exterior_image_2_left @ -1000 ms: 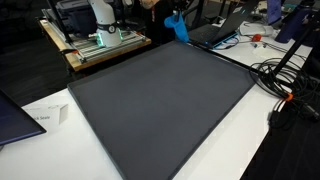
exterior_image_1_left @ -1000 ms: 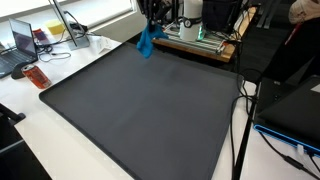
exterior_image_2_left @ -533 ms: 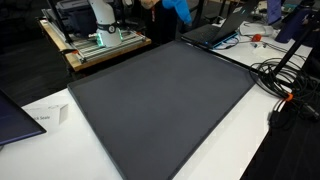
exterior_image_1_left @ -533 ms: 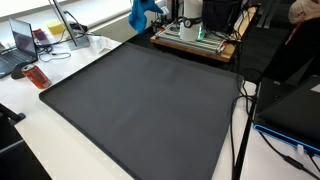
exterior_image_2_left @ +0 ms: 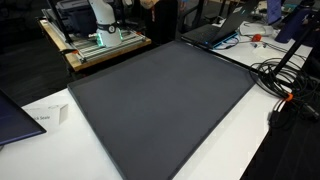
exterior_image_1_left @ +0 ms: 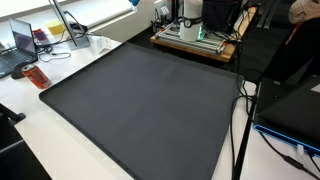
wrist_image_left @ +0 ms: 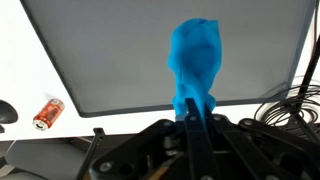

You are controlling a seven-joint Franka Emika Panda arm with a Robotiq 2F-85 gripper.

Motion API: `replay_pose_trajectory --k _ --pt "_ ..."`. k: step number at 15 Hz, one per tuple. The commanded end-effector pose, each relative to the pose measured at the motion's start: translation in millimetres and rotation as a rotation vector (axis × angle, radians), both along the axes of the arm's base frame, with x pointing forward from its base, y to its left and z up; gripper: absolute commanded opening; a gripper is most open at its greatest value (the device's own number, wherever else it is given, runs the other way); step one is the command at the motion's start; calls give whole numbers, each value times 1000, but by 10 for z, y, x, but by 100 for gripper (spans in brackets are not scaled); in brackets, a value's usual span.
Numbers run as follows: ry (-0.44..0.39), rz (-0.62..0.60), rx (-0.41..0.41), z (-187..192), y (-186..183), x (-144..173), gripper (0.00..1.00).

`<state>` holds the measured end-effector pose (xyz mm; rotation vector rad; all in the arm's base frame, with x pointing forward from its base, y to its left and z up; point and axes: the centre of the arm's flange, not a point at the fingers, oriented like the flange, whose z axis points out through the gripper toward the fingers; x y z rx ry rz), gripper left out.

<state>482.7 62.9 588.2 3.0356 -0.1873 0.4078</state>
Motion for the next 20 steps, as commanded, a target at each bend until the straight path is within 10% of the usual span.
replay_pose_trajectory --k 1,8,9,20 --pt "-11 1 9 249 -84 -87 1" --pt "-8 -4 -4 285 -93 22 1" --pt "1 5 -5 263 -85 41 29" --pt "139 48 -30 -30 -31 291 98"
